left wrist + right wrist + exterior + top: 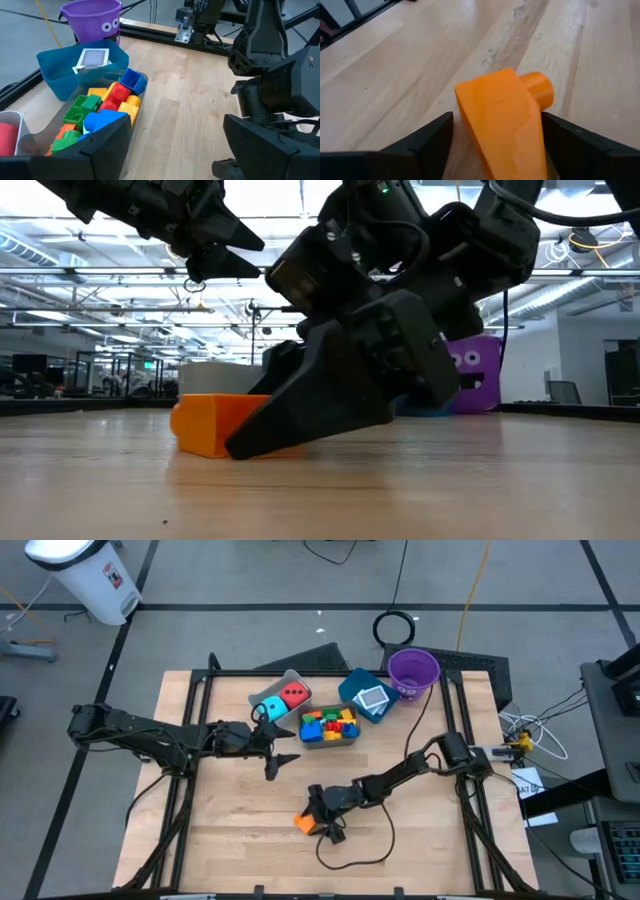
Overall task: Pick & Place Toys
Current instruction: Put the orange block into the black bin
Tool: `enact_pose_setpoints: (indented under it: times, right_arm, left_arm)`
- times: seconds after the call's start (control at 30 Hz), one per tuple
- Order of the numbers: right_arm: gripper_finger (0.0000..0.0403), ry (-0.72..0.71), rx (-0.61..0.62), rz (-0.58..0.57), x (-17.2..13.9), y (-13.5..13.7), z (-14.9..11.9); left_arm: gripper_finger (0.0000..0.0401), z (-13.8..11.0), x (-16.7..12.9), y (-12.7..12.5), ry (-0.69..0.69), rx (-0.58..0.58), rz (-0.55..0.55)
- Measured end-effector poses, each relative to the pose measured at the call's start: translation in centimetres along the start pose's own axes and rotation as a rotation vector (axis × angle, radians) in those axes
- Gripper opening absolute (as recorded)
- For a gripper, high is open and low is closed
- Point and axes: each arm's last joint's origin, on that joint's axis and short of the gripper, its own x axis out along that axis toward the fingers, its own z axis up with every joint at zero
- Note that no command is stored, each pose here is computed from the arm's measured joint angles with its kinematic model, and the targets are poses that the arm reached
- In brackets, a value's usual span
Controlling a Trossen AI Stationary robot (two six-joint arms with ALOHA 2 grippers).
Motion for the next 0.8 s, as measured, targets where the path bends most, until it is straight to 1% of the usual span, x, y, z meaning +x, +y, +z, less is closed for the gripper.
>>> enact_pose_setpoints:
  times: [0.1, 0.17, 0.3, 0.37, 0.43, 0.57, 0.7, 0.73, 0.8]
  right_arm:
    - [0.0252, -0.002, -0.011, 0.000, 0.0, -0.1, 0.0]
    - [0.0226, 0.001, -0.011, 0.003, 0.0, -0.2, 0.0]
    - [0.0156, 0.001, -0.013, -0.008, -0.2, -0.2, 0.2]
    - [0.0118, -0.004, -0.010, 0.004, -0.3, -0.4, 0.3]
    - [0.0087, -0.006, -0.010, 0.008, -0.6, -0.4, 0.6]
    - [0.0084, -0.026, -0.014, 0.031, -1.9, -0.3, 2.4]
    - [0.0084, -0.005, -0.011, 0.016, -4.6, -0.2, 5.1]
    - [0.0084, 0.008, -0.011, -0.006, -5.5, -0.2, 5.8]
    - [0.0084, 0.026, -0.015, -0.092, -7.5, -0.3, 7.3]
  left_arm:
    - [0.0324, 0.0, 0.0, 0.0, 0.002, 0.001, 0.001]
    - [0.0324, 0.0, 0.0, 0.0, 0.005, 0.002, 0.001]
    - [0.0324, 0.0, 0.0, 0.0, 0.004, 0.001, 0.001]
    - [0.0324, 0.0, 0.0, 0.0, 0.004, 0.000, 0.001]
    - [0.0324, 0.0, 0.0, 0.0, 0.004, -0.001, 0.001]
    - [0.0324, 0.0, 0.0, 0.0, 0.004, -0.001, 0.001]
    - [0.0324, 0.0, 0.0, 0.0, 0.003, -0.002, 0.001]
    - [0.0324, 0.0, 0.0, 0.0, 0.003, -0.002, 0.001]
    - [0.0324, 0.0, 0.0, 0.0, 0.003, -0.003, 0.001]
